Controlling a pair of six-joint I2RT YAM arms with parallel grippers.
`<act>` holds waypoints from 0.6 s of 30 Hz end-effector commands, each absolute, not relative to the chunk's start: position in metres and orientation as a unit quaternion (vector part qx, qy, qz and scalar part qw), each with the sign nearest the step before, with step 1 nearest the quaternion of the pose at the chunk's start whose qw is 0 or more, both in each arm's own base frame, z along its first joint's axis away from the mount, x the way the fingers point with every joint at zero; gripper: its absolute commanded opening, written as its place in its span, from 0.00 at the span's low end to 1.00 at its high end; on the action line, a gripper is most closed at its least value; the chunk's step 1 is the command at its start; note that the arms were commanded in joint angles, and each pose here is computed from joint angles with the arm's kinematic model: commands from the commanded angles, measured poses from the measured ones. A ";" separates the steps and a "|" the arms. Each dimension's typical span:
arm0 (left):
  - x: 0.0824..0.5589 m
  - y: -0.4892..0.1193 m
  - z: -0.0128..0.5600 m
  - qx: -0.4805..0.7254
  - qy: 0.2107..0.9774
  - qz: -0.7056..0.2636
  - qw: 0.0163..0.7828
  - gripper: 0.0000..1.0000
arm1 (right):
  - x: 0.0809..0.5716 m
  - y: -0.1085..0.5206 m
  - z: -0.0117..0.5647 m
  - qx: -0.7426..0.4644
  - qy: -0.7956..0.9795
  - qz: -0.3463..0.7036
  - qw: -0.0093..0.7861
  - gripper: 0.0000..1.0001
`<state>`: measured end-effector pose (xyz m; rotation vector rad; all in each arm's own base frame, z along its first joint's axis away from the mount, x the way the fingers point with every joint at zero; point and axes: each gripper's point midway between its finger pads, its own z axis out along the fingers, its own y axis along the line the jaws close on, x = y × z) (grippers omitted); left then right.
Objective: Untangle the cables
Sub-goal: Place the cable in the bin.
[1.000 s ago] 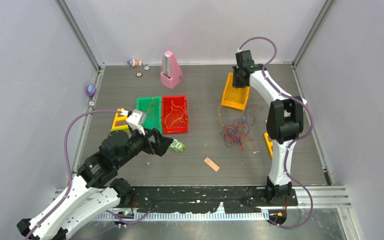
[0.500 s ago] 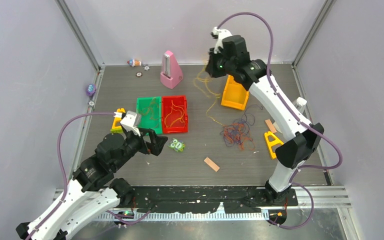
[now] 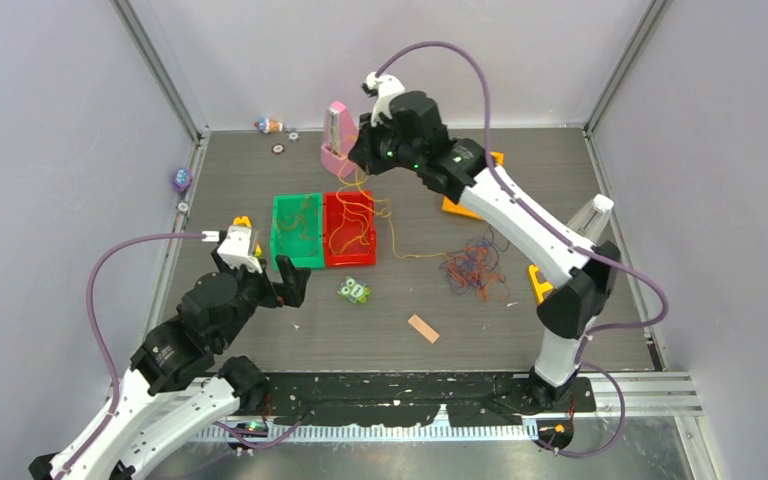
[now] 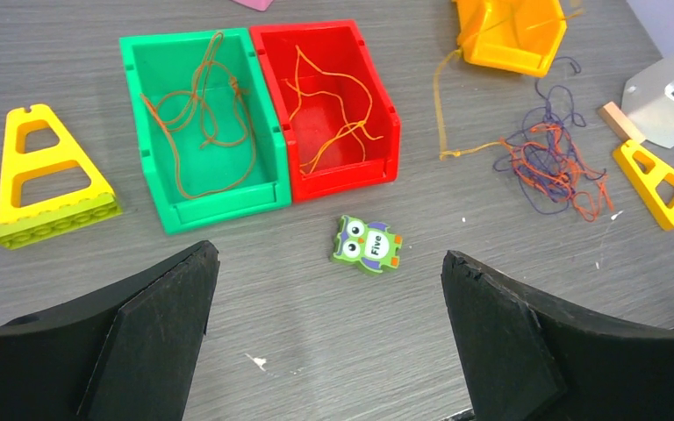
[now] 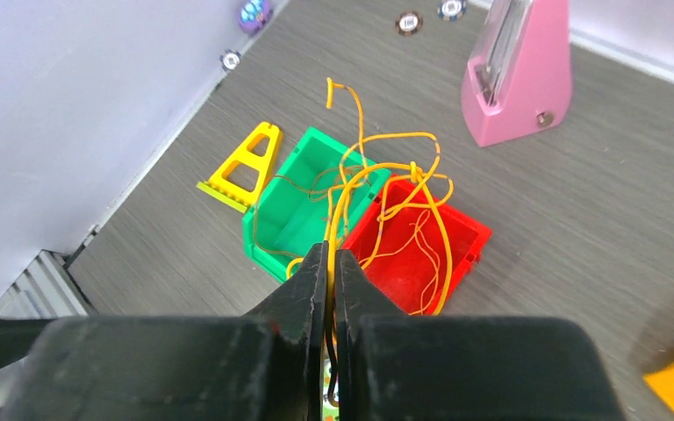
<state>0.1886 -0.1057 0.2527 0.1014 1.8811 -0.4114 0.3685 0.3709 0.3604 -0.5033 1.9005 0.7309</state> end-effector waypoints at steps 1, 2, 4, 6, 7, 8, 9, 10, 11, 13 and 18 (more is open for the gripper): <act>0.188 -0.095 0.265 0.029 0.796 -0.162 0.582 1.00 | 0.388 0.404 0.319 -0.184 0.794 0.313 0.488 0.06; 0.188 -0.094 0.265 0.029 0.796 -0.162 0.583 1.00 | 0.393 0.409 0.303 -0.182 0.801 0.309 0.479 0.06; 0.187 -0.093 0.265 0.028 0.796 -0.161 0.583 1.00 | 0.398 0.418 0.278 -0.179 0.812 0.305 0.464 0.06; 0.187 -0.092 0.264 0.028 0.797 -0.159 0.583 1.00 | 0.400 0.426 0.250 -0.175 0.823 0.301 0.449 0.06; 0.187 -0.092 0.264 0.028 0.796 -0.158 0.583 1.00 | 0.401 0.430 0.233 -0.172 0.832 0.296 0.438 0.06; 0.186 -0.092 0.263 0.029 0.797 -0.157 0.583 1.00 | 0.403 0.429 0.222 -0.166 0.838 0.283 0.436 0.06; 0.187 -0.091 0.263 0.028 0.797 -0.155 0.583 0.99 | 0.405 0.430 0.204 -0.160 0.849 0.268 0.426 0.06; 0.187 -0.090 0.262 0.029 0.797 -0.154 0.583 0.99 | 0.406 0.426 0.191 -0.153 0.858 0.245 0.424 0.06; 0.187 -0.090 0.262 0.029 0.798 -0.152 0.583 1.00 | 0.407 0.425 0.173 -0.152 0.867 0.228 0.416 0.06; 0.187 -0.089 0.262 0.030 0.798 -0.150 0.583 1.00 | 0.407 0.419 0.143 -0.150 0.882 0.184 0.407 0.06; 0.189 -0.088 0.260 0.033 0.802 -0.139 0.580 1.00 | 0.401 0.417 0.081 -0.177 0.904 0.083 0.380 0.06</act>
